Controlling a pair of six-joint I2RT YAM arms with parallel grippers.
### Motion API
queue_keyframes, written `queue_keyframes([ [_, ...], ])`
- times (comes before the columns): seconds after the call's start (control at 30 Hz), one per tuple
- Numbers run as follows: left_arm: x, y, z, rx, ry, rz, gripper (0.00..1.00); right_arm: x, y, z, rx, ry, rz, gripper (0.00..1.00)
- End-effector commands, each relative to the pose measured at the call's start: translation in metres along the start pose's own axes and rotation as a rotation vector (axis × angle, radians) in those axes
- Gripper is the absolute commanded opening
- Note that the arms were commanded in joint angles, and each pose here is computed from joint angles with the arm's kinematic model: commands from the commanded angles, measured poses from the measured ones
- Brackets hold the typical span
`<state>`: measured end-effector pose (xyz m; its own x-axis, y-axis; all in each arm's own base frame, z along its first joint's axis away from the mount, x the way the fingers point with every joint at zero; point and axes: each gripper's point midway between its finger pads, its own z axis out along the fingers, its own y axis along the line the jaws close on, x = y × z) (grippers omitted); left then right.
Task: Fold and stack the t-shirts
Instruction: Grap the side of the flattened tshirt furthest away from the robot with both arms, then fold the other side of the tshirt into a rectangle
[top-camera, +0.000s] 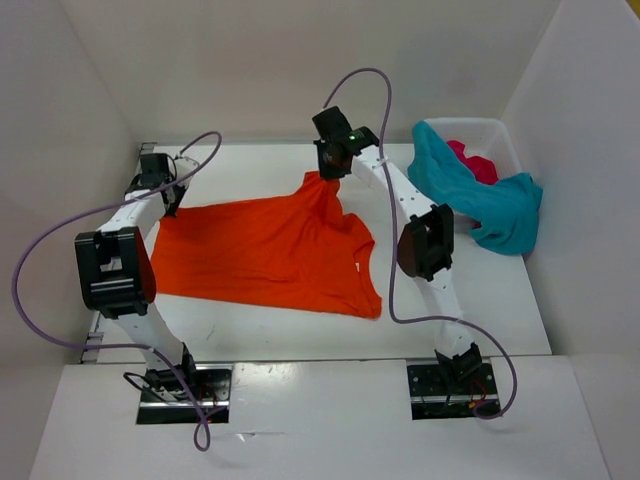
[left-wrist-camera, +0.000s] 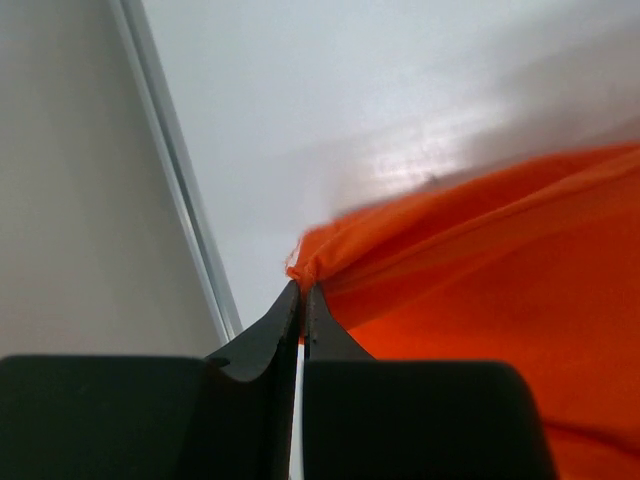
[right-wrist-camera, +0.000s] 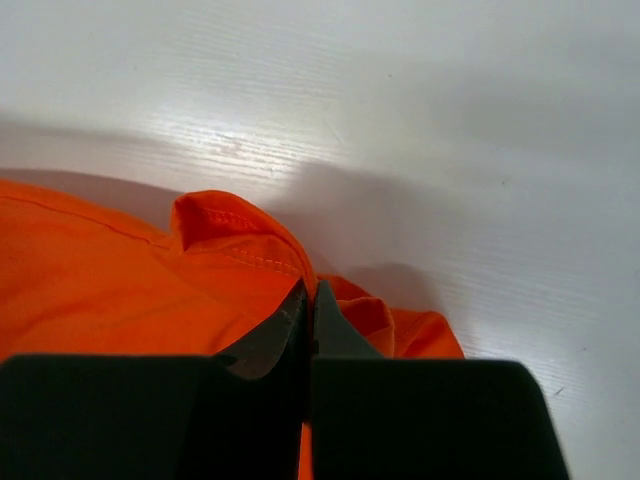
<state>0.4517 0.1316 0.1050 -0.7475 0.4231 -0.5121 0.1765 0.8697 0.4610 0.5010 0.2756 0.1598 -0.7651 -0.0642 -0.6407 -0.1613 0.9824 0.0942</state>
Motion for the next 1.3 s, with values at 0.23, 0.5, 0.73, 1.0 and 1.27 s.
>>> queue_keyframes([
  [0.23, 0.047, -0.008, -0.026, -0.004, 0.023, 0.098, 0.00, 0.046, 0.029, -0.058, 0.010, 0.013, -0.151, 0.00],
  [0.5, 0.074, -0.012, -0.011, -0.005, 0.080, 0.148, 0.00, 0.153, 0.015, -0.057, -0.045, 0.184, -0.075, 0.00],
  [0.73, 0.088, -0.015, 0.002, -0.012, 0.128, 0.172, 0.00, 0.175, 0.020, -0.049, -0.073, 0.222, -0.064, 0.00],
  [1.0, 0.092, -0.017, 0.006, -0.005, 0.151, 0.176, 0.02, 0.196, 0.022, -0.054, -0.122, 0.284, -0.062, 0.03],
  [1.27, 0.099, -0.019, 0.005, -0.012, 0.158, 0.195, 0.17, 0.217, 0.033, -0.056, -0.197, 0.349, -0.073, 0.35],
])
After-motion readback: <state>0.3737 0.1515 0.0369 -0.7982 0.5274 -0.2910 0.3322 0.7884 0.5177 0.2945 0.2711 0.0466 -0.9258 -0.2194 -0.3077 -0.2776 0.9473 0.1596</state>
